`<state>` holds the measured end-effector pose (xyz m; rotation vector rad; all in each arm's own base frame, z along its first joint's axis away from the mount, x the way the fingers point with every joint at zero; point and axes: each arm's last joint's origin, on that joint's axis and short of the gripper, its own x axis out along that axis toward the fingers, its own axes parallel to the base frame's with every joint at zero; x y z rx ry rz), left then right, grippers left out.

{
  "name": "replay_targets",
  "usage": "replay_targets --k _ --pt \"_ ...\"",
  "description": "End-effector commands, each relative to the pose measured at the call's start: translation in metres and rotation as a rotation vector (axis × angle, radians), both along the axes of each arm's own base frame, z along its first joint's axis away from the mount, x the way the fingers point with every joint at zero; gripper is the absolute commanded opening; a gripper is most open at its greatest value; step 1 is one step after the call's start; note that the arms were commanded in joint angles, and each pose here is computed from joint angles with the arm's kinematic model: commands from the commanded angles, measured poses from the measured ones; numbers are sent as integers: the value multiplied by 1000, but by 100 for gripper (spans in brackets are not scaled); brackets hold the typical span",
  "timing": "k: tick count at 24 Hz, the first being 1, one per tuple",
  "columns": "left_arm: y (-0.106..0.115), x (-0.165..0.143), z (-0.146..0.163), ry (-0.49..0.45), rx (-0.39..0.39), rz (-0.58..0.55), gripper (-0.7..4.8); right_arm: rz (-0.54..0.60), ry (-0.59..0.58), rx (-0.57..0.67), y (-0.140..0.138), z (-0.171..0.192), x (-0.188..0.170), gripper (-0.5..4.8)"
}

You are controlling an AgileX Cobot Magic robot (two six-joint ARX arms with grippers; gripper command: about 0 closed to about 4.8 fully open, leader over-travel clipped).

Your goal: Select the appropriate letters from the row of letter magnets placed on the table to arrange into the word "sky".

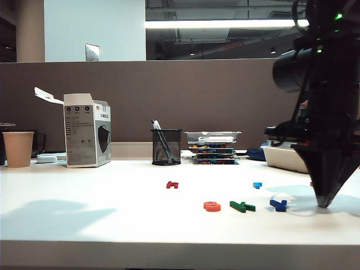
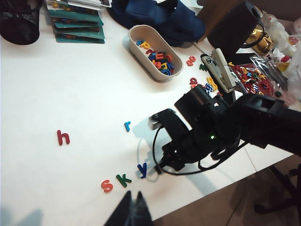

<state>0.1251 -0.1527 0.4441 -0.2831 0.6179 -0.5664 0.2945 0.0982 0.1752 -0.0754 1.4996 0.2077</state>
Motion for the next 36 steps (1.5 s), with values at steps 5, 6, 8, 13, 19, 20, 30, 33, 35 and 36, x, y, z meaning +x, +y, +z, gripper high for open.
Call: replay_targets --k 5,6,8,13,19,20,30,33,35,36 --pt "1 0 2 -12 -11 4 -5 -8 -332 67 -23 62 -3 -9" --pt "1 0 2 -12 -11 4 -5 -10 -366 70 -26 69 -5 -9" --pt "1 0 2 -12 -11 4 -5 -34 -475 82 -41 95 -15 -9" --pt "1 0 2 -12 -11 4 -5 -106 -669 92 -79 141 -44 -9" --pt "1 0 2 -12 -11 4 -5 -172 -811 111 -105 174 -82 -9" --pt "1 0 2 -11 -11 4 -5 -177 -838 117 -107 179 -89 -9" --pt "1 3 10 -191 83 -7 -5 -179 -994 114 -105 190 -142 -9" --pt "13 8 23 -286 116 34 -5 -191 -1007 106 -106 180 -157 -9" --pt "22 11 32 -322 134 65 -5 -202 -1025 99 -107 179 -164 -9" --pt "28 12 38 -346 144 86 -5 -209 -1033 95 -108 178 -167 -9"
